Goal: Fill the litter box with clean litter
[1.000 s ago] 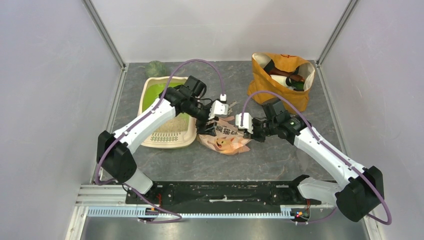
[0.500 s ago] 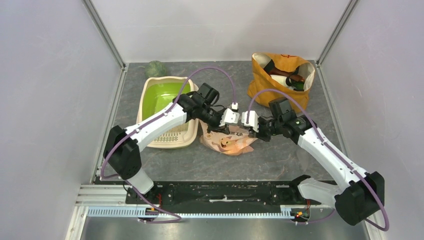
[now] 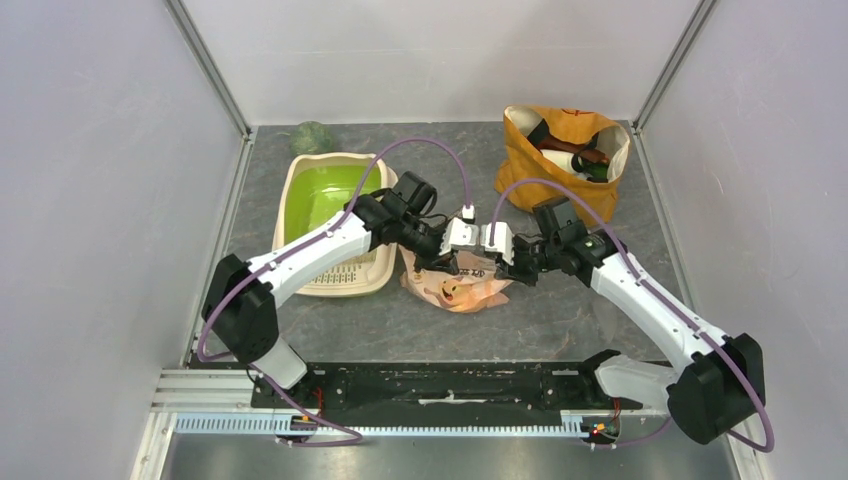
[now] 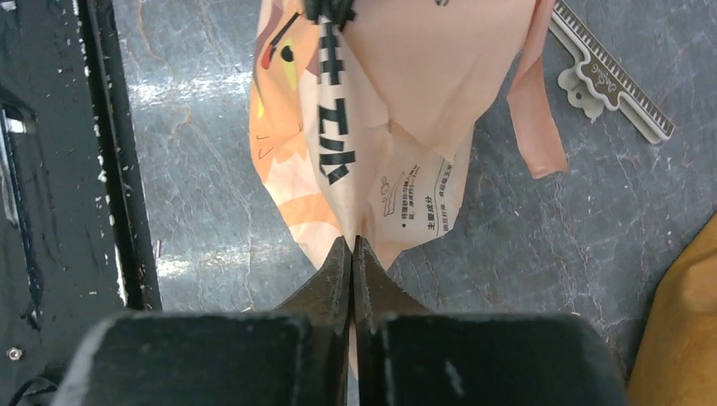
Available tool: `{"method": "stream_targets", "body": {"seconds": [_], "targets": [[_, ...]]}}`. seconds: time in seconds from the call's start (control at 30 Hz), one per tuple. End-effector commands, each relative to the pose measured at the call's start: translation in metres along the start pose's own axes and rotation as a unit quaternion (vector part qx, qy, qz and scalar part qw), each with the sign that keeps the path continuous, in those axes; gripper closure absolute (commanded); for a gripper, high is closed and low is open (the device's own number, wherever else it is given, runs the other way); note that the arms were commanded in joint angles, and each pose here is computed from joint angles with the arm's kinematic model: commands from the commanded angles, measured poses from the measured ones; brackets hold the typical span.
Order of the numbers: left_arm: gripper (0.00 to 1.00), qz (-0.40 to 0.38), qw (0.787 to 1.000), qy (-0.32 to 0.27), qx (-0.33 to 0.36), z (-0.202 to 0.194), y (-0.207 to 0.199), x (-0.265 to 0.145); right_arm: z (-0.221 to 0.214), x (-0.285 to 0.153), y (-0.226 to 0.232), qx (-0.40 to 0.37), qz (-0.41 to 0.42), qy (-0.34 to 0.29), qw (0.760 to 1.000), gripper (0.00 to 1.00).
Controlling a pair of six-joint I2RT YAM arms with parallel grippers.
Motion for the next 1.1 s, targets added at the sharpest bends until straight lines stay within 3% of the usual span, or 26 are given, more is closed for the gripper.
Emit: {"method": "stream_targets", "body": {"seconds": [0.0,0.07,0.2,0.33,0.57,0.6,0.67,0.93,1.07], "targets": [[0.76,0.001,0.999,0.0,-0.042,0.011,-0.006,-0.016,0.0,0.004,-0.012,-0.018,-0.034,0.0,0.999,1.0],[0.6,0.045,0.996,0.002,-0.072,0.014,0.012,-0.036,0.002,0.001,-0.007,-0.025,-0.024,-0.009,0.999,1.0],[0.5,0.21,0.961,-0.041,-0.174,0.009,0.079,-0.096,0.001,-0.001,0.001,-0.039,-0.016,-0.013,0.999,1.0],[0.38,0.331,0.921,-0.003,-0.207,0.001,0.142,-0.127,-0.003,-0.004,0.005,-0.056,-0.015,-0.006,0.998,1.0],[0.31,0.323,0.902,0.097,-0.268,-0.043,0.199,-0.065,-0.004,-0.005,0.006,-0.051,-0.012,0.0,0.999,1.0],[0.19,0.316,0.903,0.109,-0.27,-0.05,0.2,-0.052,-0.004,-0.005,0.006,-0.051,-0.012,0.0,0.999,1.0],[0.12,0.316,0.896,0.132,-0.282,-0.063,0.2,-0.029,-0.003,-0.005,0.006,-0.051,-0.014,-0.002,0.999,1.0],[0.12,0.303,0.885,0.202,-0.289,-0.109,0.19,0.039,-0.006,-0.007,0.008,-0.051,-0.016,0.004,0.999,1.0],[0.17,0.296,0.88,0.235,-0.287,-0.126,0.185,0.059,-0.006,-0.009,0.009,-0.051,-0.017,0.001,0.999,1.0]]}}
Point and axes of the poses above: each gripper's point midway between its finger pads, its own x axis out along the fingers, its own y axis along the line the jaws close on, z = x × y, the point moved 6 cm from there along -x, back along the fingers, and after that the axes turned 13 degrees about x, right-handed, at the moved point
